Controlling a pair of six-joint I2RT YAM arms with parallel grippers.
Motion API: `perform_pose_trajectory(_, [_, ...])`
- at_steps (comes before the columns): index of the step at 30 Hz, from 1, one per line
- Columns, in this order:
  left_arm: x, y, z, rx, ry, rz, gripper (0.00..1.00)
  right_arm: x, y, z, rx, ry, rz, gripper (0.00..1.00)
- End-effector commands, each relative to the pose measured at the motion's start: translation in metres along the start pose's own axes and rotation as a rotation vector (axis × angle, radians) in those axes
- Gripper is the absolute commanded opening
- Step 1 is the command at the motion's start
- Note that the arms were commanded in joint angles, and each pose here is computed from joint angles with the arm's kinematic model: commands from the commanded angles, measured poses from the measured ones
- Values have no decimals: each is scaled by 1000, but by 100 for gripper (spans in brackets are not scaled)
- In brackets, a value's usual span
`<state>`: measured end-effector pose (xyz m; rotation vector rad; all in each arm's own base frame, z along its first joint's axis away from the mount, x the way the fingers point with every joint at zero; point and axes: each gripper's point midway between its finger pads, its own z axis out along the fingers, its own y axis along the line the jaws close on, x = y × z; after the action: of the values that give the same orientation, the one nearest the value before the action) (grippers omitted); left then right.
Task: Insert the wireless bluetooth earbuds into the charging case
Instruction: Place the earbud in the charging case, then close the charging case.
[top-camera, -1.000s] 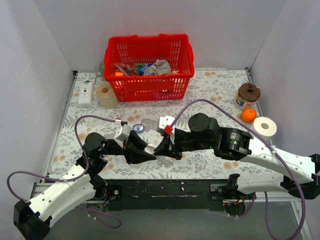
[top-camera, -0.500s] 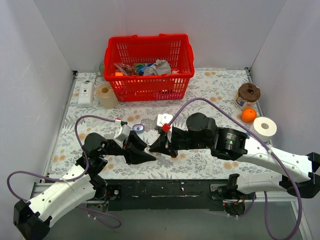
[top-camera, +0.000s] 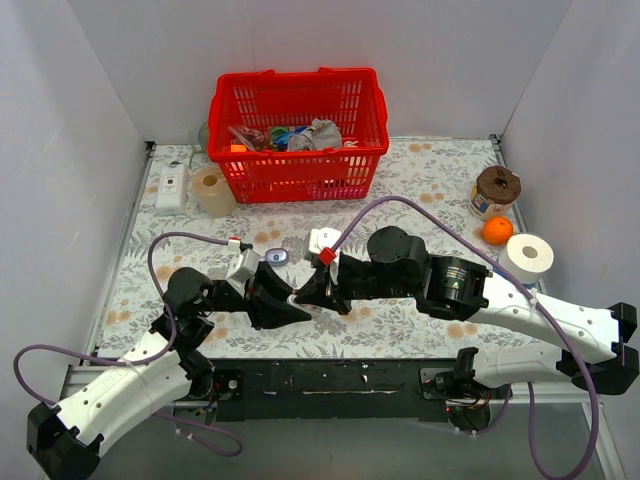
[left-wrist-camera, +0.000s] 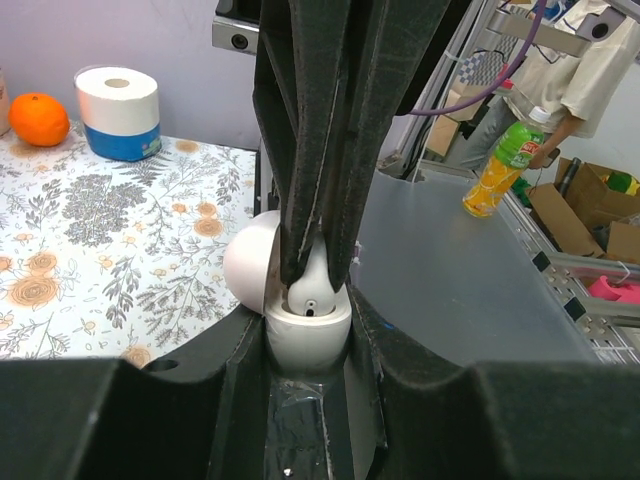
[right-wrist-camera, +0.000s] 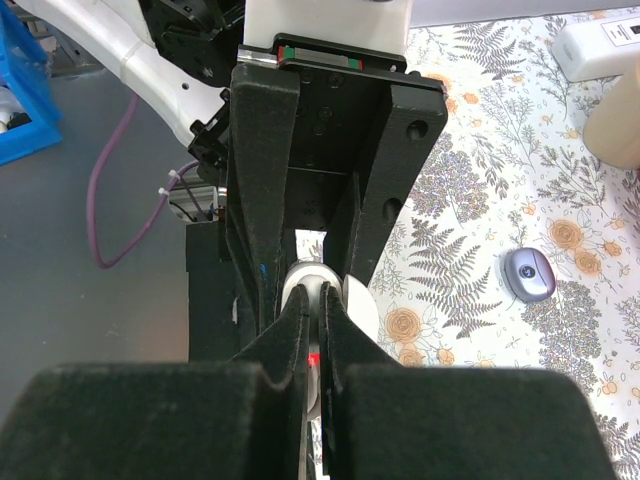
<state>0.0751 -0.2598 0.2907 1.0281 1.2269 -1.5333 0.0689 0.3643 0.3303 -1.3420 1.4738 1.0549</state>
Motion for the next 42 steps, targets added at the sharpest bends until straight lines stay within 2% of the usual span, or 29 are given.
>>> perform_pose_trajectory(1, [-11,-2,-1,-12,-38,52,0,-4,1,3,-8,-10,-13,1])
perform_pose_trajectory(3, [-12,-1,-1,-22,-43,61,0,-2,2,3,-10,-1,-9,1])
perform_pose_trajectory(6, [-15,2,-1,-46,-60,74,0,-2,3,2,-8,2,-4,9])
perform_pose_trajectory(7, [-16,4,-2,-55,-65,77,0,-2,2,2,-4,2,-4,16])
perform_pose_trajectory(10, [-17,5,-2,-60,-67,80,0,-4,1,2,5,-4,-1,29])
perform_pose_trajectory(15, [-17,5,-1,-59,-66,77,0,-16,-2,-3,28,-39,0,38])
perform_pose_trajectory(17, [-16,5,-1,-58,-63,75,0,-27,-3,-6,37,-82,1,43])
perform_pose_trajectory(21, [-12,6,-3,-67,-60,67,0,-73,-11,-43,128,-254,1,46])
perform_pose_trajectory(24, [-11,5,-3,-65,-63,64,0,-80,-37,-67,285,-330,32,41])
perform_pose_trajectory(26, [-11,5,-4,-64,-65,65,0,-71,-57,-68,373,-300,61,21])
perform_pose_trajectory(28, [-12,4,-3,-58,-66,66,0,-55,-64,-62,391,-227,93,2])
perform_pose_trajectory(35, [-15,4,-3,-65,-77,77,0,-23,-56,-26,292,-82,119,1])
perform_pose_trajectory(42, [-22,4,-4,-78,-96,104,0,-16,-43,-12,199,-27,117,1])
